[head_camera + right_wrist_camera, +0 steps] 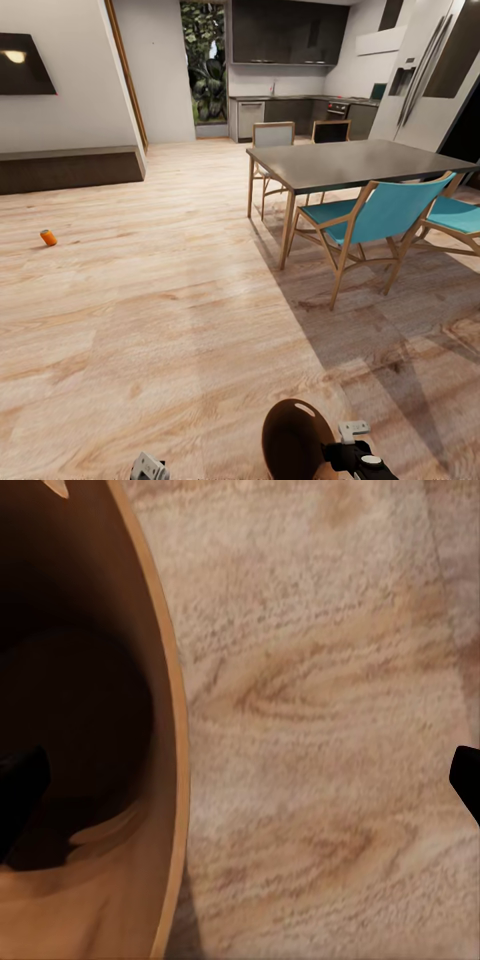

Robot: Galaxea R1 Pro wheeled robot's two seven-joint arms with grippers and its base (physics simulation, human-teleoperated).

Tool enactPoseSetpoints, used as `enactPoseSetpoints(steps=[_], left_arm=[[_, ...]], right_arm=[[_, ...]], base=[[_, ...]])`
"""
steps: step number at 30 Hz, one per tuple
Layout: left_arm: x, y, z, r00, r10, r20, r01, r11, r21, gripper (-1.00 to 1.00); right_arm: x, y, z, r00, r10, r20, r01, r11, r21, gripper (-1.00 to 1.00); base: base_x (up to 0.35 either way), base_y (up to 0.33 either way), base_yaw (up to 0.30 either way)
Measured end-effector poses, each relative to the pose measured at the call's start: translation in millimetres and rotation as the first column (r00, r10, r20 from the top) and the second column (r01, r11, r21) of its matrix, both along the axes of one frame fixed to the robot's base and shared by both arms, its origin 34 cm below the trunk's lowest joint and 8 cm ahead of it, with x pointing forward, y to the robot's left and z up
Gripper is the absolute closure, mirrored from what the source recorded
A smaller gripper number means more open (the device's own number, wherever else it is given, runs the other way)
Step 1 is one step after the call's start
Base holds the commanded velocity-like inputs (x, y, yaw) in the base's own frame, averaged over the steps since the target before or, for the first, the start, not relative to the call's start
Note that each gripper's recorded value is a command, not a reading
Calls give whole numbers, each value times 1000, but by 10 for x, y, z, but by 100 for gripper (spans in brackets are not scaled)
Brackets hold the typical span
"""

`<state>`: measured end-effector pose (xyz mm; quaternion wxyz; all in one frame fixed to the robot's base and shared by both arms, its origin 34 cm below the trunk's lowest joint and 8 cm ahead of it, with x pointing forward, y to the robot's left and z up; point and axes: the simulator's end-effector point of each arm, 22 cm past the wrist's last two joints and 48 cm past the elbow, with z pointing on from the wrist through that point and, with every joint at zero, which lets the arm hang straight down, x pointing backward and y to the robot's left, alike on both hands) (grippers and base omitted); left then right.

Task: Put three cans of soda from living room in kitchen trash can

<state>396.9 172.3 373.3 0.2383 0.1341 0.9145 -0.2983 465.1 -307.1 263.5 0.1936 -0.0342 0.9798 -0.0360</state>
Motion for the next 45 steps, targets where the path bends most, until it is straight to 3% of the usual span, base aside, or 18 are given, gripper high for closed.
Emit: enactPoseSetpoints(steps=[9,10,11,12,16,38,42,45], left_arm=[[-20,2,-24,1000,0,-8,0,1000,0,-100],[-21,3,-24,1000,0,-8,0,1000,0,-100],[-20,2,-24,1000,0,-8,0,1000,0,-100],[-16,4,-23,1000,0,-8,0,1000,1,-100],[-18,2,-23,1000,0,-8,0,1000,0,-100],[-21,0,-24,1000,0,-8,0,1000,0,-100],[137,-18,110,999,-5,38,5,1000,-2,-100],[172,-23,140,999,-6,48,6,1000,-3,-100]], right_arm=[[-30,0,-29,1000,0,-8,0,1000,0,-100],[-30,0,-30,1000,0,-8,0,1000,0,100],[-28,0,-29,1000,0,-7,0,1000,0,100],[54,8,6,999,4,33,-4,1000,2,100],[95,6,25,999,8,49,-8,1000,-1,100],[94,8,24,999,8,50,-8,1000,1,100],[453,24,214,991,11,131,-11,1000,1,100],[470,46,225,992,18,124,-18,1000,3,100]], base=[[0,0,0],[0,0,0],[0,0,0],[0,0,0],[0,0,0],[0,0,0],[0,0,0],[0,0,0]])
